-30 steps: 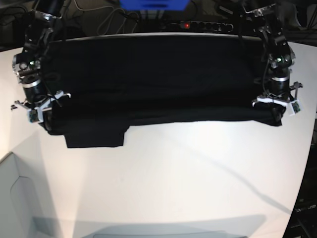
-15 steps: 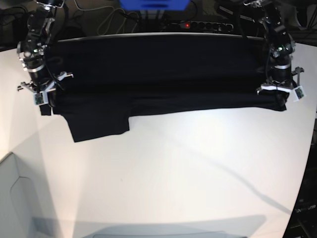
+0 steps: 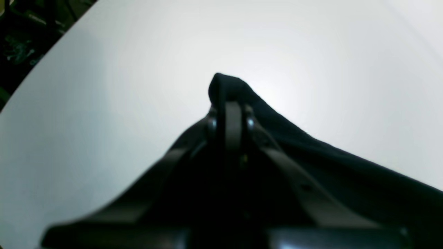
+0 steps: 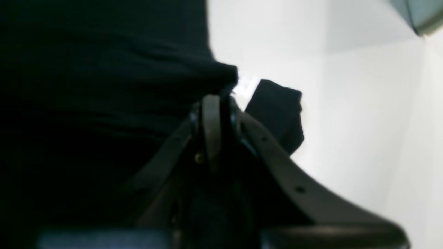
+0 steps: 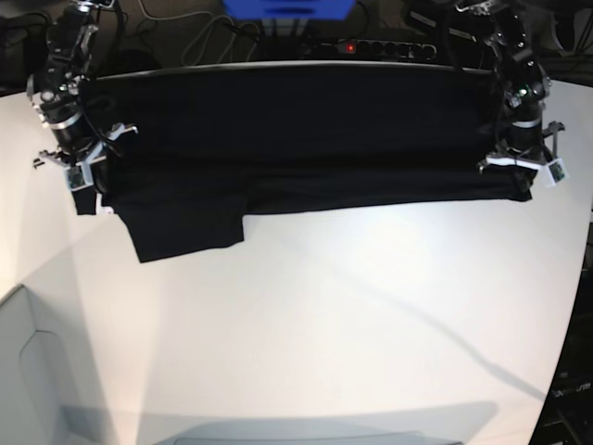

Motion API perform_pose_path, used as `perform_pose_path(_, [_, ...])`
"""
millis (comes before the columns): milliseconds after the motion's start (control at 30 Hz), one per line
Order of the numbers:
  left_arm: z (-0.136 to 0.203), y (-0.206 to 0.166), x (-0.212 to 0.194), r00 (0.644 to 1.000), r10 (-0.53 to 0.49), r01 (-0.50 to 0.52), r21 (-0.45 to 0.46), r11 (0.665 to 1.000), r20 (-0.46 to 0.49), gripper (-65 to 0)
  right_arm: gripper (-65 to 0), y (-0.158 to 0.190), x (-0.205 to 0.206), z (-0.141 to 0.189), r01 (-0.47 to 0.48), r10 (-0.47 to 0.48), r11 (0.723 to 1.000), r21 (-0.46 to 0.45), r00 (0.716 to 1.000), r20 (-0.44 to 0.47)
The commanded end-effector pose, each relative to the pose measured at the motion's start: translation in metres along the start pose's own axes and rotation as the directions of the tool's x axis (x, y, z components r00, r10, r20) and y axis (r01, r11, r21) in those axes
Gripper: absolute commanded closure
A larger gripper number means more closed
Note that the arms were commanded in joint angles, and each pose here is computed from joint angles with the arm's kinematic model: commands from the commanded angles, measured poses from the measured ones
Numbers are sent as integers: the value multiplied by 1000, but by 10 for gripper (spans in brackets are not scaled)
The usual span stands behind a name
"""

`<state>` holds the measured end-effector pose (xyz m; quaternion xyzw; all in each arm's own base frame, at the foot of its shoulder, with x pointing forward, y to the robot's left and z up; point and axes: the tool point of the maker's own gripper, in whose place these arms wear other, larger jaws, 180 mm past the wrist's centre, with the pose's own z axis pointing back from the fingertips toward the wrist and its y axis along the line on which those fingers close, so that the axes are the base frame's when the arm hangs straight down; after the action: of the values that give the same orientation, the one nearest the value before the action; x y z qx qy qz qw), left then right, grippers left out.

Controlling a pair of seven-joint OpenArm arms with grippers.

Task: Fold the T-shirt properly
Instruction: 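Lift the hem and fold it over toward the folded edge with both grippers, then lower the hem onto the folded shirt and open both grippers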

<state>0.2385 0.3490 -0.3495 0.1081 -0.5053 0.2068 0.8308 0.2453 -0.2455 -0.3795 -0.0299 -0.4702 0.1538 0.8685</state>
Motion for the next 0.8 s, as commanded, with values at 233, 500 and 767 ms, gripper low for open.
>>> perform_pose_path(233, [-1, 0, 30, 996, -4, 3, 5, 1000, 92, 0, 0, 4, 15, 9, -47, 45, 998, 37, 998, 48])
perform_pose_path(500, [-2, -2, 23, 997, 3, -3, 0, 1000, 73, 0, 0, 6, 1, 17, -47, 46, 998, 43, 999, 11])
perform_pose_path(767, [1, 3, -16, 999, 26, -26, 17, 1000, -21, 0, 0, 3, -7, 20, -59, 60, 997, 48, 998, -15])
